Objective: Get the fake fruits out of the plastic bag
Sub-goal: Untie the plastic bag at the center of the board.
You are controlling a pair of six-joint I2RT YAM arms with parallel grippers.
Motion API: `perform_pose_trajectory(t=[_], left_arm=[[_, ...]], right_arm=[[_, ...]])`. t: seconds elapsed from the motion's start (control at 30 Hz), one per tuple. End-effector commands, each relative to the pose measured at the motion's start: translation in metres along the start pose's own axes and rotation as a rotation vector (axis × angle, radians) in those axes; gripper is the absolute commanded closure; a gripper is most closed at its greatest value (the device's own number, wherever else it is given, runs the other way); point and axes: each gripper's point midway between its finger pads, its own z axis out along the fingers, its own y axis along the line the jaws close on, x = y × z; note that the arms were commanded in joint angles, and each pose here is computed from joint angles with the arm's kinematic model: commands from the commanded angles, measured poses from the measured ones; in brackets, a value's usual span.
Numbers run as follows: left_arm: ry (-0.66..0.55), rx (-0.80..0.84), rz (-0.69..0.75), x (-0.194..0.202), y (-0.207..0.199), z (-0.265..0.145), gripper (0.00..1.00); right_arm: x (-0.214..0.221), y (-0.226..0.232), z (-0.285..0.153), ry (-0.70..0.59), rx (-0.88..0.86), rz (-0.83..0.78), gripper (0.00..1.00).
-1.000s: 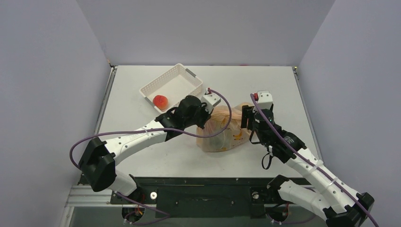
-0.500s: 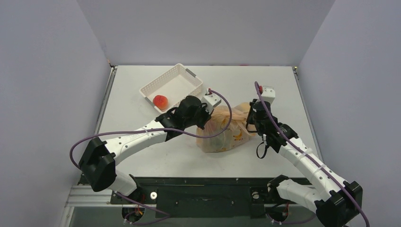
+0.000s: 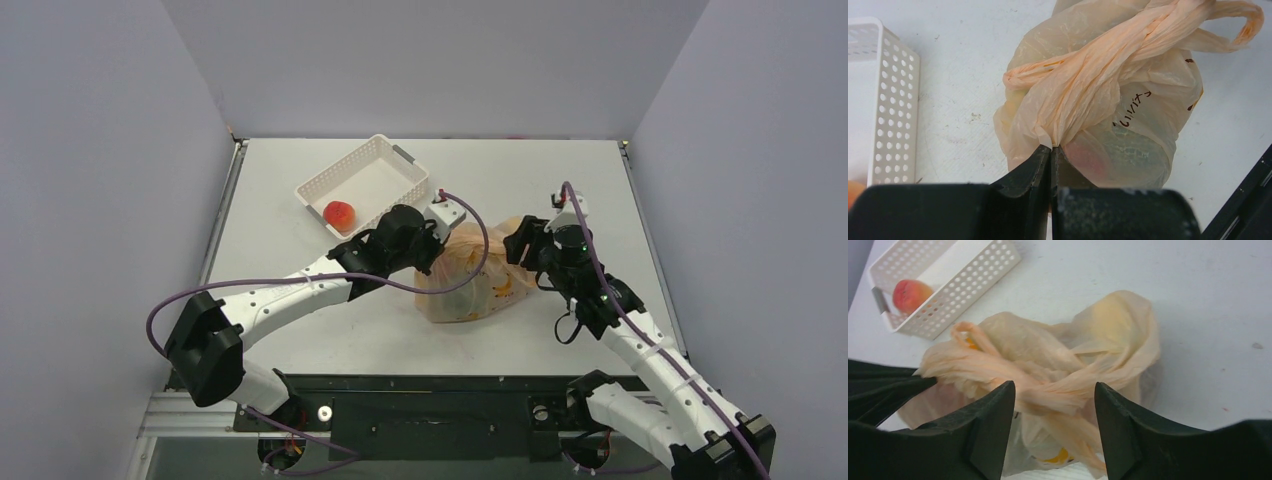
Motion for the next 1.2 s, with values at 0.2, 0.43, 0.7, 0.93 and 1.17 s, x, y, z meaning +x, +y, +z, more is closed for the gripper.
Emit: perform_pose_trajectory(t=[0.2,0.43,0.7,0.93,1.17], left_arm=[[-0.066,0.091,0.024,-0.020,-0.019,-0.004,1.00],[-0.058,0.137,0.040,-0.020,-0.031,-0.004,1.00],[-0.073,0.094,-0.032,-0.023,-0.024,-0.004,1.00],[-0.088,0.019,-0.074,-0.053,-0.002,-0.005,1.00],[-0.125,0.027,-0.085,-0.019,0.022,-0.010,1.00]], right_arm=[[0.001,0.030,0.014,-0.016,-0.015,-0.053,0.28],[-0.002,0.005,0.039,0.001,0.122,0.064,0.76],[-0.009,-0.046,0.038,-0.048,0.240,0.301,1.00],[-0.014,-0.063,0.026,-0.095,0.261,0.358,1.00],[-0.027,-0.041,0.024,-0.078,0.126,0.336,1.00]])
